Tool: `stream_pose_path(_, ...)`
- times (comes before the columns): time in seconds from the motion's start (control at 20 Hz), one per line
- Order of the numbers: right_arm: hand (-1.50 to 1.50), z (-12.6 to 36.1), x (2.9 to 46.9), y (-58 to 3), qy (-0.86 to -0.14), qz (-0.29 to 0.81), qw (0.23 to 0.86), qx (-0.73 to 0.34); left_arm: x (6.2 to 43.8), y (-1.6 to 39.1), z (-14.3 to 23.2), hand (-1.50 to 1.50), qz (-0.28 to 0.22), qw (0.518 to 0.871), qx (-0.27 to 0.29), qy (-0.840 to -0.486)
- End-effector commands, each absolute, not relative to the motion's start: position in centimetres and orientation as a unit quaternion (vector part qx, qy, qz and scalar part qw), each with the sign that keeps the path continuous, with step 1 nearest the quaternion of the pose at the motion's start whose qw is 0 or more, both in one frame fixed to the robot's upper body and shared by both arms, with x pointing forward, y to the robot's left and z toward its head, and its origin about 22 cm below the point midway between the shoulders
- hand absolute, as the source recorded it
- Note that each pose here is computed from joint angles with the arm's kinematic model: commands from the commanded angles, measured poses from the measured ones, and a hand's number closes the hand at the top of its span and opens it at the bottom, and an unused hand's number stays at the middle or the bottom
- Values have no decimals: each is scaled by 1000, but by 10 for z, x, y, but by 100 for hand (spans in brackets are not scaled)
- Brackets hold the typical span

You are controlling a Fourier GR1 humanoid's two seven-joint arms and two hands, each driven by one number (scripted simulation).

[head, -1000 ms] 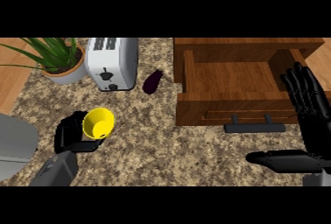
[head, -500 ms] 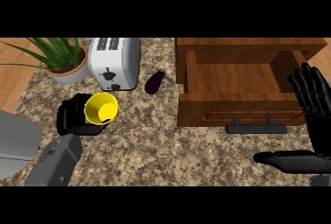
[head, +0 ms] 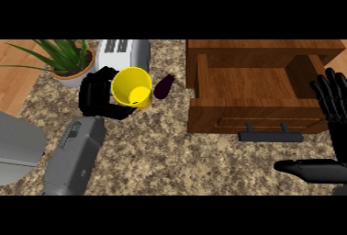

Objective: Pick up the cup, place it into the drawer and close the drawer

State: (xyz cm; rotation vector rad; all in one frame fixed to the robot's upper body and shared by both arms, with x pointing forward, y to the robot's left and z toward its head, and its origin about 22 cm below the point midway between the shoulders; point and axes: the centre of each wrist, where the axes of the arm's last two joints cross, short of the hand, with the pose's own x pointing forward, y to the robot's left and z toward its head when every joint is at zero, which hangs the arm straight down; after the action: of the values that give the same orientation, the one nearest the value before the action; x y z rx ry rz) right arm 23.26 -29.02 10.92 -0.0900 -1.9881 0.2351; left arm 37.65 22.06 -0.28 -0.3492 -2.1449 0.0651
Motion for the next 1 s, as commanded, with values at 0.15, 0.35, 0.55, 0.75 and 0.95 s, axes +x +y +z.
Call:
stream_pose_path(0.15,-150,120,240,-283,-838,96,537,-29,402,166,82,150,-14,453,-155,-878)
stream_pose_path(0.35,-150,100,232,-291,-836,97,539,-37,400,127,130,150,-44,452,-152,-878)
stream_pose_path(0.55,-150,101,218,-298,-837,92,539,-35,415,100,156,150,-62,463,-127,-875)
stream_pose_path(0.75,-150,118,233,-289,-842,100,530,-28,420,79,162,150,-70,481,-123,-865)
stream_pose_path(0.95,-150,116,248,-294,-841,98,531,-35,429,55,173,150,-64,512,-127,-847)
